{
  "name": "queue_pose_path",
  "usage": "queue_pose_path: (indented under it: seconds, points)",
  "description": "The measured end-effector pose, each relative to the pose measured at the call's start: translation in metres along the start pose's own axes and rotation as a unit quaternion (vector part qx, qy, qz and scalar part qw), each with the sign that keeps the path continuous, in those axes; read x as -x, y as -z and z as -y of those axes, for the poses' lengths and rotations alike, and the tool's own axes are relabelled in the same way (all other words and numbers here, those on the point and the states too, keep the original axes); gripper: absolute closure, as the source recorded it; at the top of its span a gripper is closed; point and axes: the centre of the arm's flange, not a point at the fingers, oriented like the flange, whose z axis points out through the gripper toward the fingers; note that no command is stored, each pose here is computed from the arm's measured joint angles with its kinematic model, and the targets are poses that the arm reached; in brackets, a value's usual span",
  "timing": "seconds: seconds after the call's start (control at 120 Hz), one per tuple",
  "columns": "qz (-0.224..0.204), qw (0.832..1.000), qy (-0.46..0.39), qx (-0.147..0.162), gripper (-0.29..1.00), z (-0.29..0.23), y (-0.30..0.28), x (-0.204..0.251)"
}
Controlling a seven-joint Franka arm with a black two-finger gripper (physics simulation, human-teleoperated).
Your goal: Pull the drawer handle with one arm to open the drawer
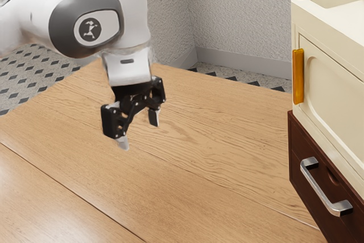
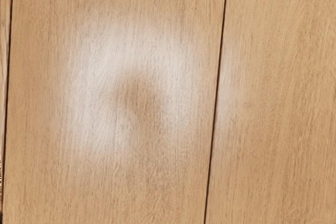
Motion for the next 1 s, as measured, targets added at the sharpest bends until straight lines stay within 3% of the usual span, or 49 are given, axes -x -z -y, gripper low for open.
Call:
queue_pose_path:
  seconds: [0.183,0.417,0.833,1.0]
  points:
    - [-0.063,0.988,-0.135,-0.032,0.0,0.008,-0.008,-0.032]
    - [-0.126,0.946,-0.275,-0.118,0.0,0.013,-0.016,-0.088]
    - [-0.122,0.881,-0.375,-0.261,0.04,-0.006,-0.032,-0.151]
    - [-0.126,0.867,-0.38,-0.295,0.23,0.005,-0.035,-0.172]
